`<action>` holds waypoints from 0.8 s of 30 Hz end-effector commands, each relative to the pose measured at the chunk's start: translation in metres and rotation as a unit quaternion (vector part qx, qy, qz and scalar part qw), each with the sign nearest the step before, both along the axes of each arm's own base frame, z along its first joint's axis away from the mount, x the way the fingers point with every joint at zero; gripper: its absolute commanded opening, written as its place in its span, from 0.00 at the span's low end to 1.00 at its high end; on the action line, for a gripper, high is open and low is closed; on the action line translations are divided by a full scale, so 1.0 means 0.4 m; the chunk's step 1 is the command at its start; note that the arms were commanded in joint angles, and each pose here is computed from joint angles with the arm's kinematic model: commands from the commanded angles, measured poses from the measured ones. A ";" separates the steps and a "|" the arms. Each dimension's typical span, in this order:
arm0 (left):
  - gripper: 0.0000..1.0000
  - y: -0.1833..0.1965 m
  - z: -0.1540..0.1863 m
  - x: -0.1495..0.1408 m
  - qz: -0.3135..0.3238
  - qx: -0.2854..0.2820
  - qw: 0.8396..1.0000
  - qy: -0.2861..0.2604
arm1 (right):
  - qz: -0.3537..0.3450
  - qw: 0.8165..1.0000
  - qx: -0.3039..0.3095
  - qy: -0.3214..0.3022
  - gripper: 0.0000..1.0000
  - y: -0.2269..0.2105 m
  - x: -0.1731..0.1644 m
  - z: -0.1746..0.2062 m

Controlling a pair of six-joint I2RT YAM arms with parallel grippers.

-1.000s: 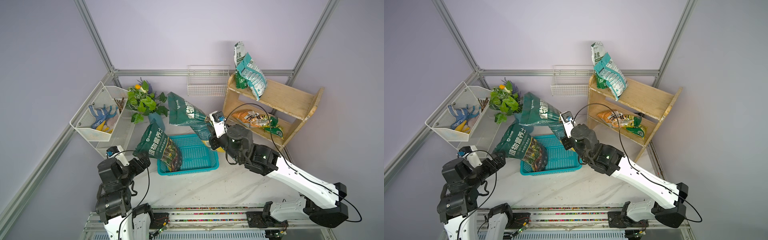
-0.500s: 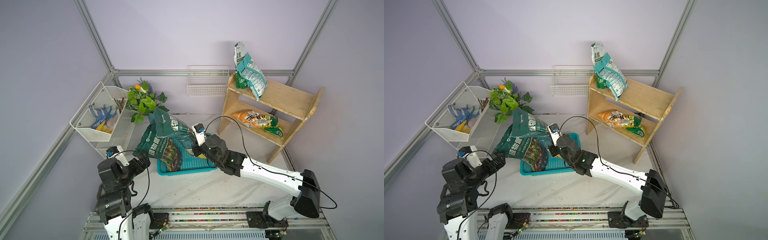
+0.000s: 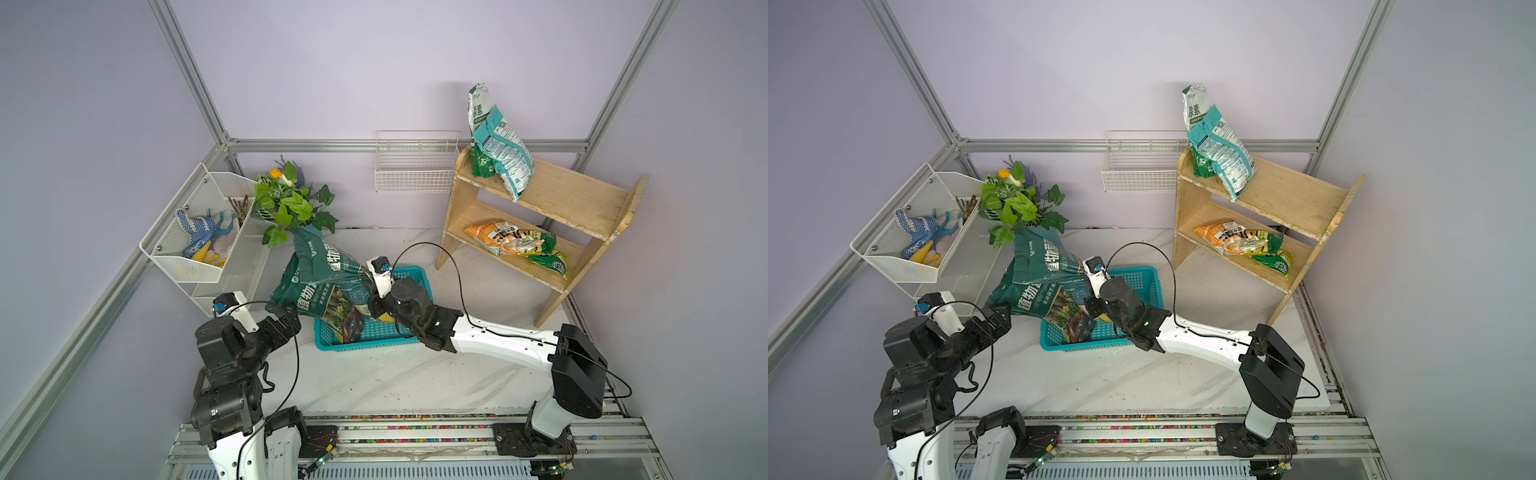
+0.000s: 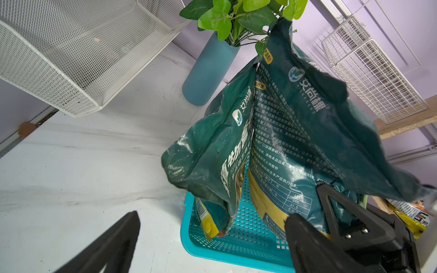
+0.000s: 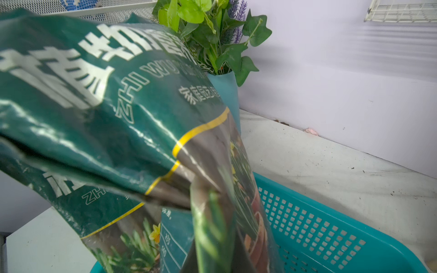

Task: Take down the fertilizer bag from the shelf
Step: Place the fertilizer bag in the storage box.

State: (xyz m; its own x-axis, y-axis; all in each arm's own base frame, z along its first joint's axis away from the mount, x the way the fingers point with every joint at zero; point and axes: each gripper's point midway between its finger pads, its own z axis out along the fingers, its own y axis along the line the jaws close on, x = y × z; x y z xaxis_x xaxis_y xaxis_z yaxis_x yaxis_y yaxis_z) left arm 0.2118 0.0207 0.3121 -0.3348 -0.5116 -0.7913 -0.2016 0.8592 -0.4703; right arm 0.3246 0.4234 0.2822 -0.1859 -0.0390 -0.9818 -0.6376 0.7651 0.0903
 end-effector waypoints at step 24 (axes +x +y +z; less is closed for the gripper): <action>1.00 -0.002 0.003 -0.007 0.000 0.003 1.000 0.000 | -0.030 0.981 0.133 -0.136 0.00 0.025 0.019 -0.040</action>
State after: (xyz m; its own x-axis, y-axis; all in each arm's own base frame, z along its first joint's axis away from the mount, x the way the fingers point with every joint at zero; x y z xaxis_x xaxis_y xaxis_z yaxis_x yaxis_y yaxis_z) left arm 0.2118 0.0206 0.3121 -0.3350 -0.5115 -0.7913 -0.2013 0.8593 -0.4703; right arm 0.3455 0.4236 0.2036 -0.0457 0.0248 -0.9986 -0.5656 0.8234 0.0463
